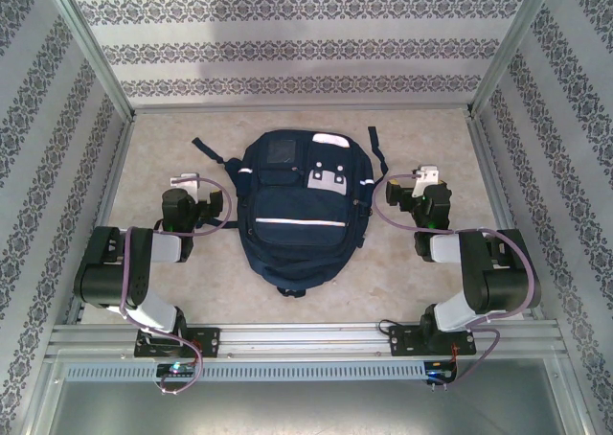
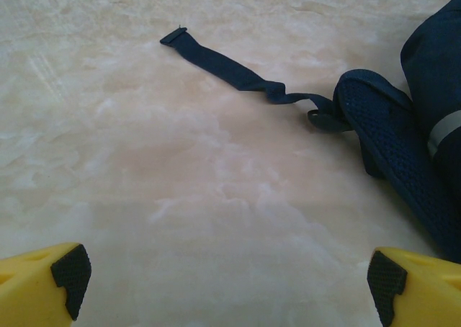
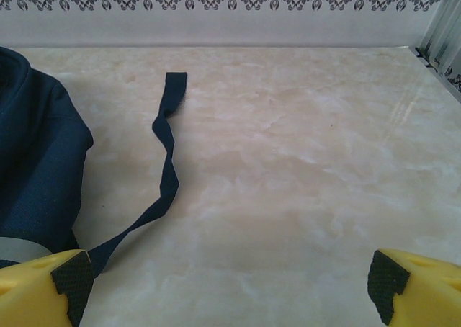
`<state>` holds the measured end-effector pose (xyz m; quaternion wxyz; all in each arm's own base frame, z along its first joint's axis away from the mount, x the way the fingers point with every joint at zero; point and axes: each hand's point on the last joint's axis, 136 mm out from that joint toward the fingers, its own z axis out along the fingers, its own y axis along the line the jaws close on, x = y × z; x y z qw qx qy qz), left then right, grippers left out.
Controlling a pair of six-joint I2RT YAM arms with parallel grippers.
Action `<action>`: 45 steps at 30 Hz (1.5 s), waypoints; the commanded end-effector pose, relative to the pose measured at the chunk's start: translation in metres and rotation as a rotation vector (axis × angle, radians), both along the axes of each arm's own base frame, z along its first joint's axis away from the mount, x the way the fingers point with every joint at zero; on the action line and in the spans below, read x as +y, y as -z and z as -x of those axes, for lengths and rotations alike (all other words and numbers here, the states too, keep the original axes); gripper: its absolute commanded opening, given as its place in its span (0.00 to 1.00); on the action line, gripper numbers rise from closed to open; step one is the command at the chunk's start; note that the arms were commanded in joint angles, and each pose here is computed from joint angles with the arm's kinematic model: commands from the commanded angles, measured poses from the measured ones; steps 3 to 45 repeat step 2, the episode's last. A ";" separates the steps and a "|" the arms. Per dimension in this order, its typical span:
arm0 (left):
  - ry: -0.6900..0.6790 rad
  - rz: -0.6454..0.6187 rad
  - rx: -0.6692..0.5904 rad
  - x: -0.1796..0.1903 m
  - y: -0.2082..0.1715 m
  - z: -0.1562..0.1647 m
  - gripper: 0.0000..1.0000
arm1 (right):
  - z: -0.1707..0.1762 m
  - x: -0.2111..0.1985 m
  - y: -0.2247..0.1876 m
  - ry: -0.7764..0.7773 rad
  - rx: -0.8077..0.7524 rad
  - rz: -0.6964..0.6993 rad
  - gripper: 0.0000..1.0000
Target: Pack the student bag
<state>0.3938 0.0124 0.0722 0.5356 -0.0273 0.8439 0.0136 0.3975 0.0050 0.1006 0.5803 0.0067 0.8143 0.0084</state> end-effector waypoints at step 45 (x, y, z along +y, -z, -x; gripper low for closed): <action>0.022 -0.017 -0.033 -0.003 -0.010 -0.006 0.99 | 0.000 -0.001 -0.005 0.001 -0.016 0.008 0.98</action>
